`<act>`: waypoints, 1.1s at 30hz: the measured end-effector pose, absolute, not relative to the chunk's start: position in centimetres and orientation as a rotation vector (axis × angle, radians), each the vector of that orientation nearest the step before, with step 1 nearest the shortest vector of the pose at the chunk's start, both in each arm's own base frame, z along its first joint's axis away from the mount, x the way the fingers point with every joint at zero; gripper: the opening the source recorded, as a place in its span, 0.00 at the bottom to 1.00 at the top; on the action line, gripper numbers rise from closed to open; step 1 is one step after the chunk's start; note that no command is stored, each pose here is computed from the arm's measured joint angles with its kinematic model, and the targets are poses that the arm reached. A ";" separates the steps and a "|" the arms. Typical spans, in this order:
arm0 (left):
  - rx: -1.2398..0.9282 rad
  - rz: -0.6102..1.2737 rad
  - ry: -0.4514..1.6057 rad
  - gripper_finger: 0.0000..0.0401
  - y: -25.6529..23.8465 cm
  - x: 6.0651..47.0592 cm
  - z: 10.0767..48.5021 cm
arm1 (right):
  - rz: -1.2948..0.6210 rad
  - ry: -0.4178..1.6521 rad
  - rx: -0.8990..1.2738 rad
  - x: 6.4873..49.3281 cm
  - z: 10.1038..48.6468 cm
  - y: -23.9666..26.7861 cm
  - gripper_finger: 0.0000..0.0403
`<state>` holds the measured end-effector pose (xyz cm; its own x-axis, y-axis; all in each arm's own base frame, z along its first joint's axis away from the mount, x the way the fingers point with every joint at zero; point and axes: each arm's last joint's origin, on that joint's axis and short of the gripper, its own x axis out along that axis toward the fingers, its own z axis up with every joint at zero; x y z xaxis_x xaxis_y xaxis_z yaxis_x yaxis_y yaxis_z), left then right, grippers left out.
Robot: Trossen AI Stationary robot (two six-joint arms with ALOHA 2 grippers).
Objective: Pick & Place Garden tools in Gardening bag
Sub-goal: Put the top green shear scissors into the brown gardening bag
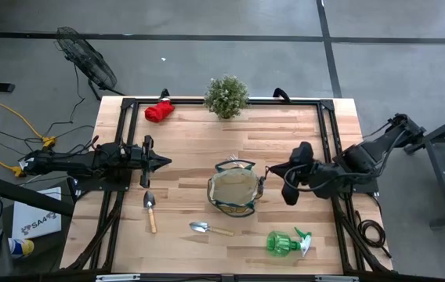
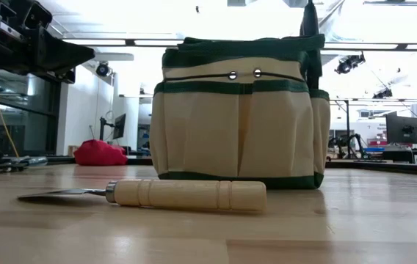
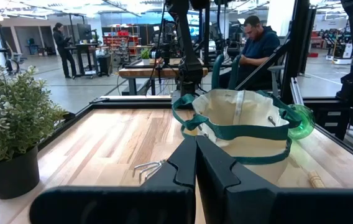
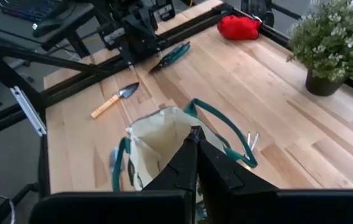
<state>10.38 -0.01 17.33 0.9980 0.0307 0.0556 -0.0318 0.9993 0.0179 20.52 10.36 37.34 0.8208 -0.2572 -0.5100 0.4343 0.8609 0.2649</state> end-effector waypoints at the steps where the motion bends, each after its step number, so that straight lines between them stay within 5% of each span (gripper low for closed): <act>1: 0.019 0.031 -0.056 0.00 0.0 10.4 17.3 | -0.378 0.485 0.384 20.6 37.1 10.4 0.01; 33: 0.019 0.031 -0.056 0.00 0.0 10.4 17.3 | -0.244 0.646 0.140 22.2 34.6 9.7 0.01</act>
<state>10.38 -0.01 17.33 0.9980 0.0309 0.0558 -0.0320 0.9993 0.0179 22.19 9.75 34.57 0.7715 -0.1810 -0.6099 0.2676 0.9621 0.0531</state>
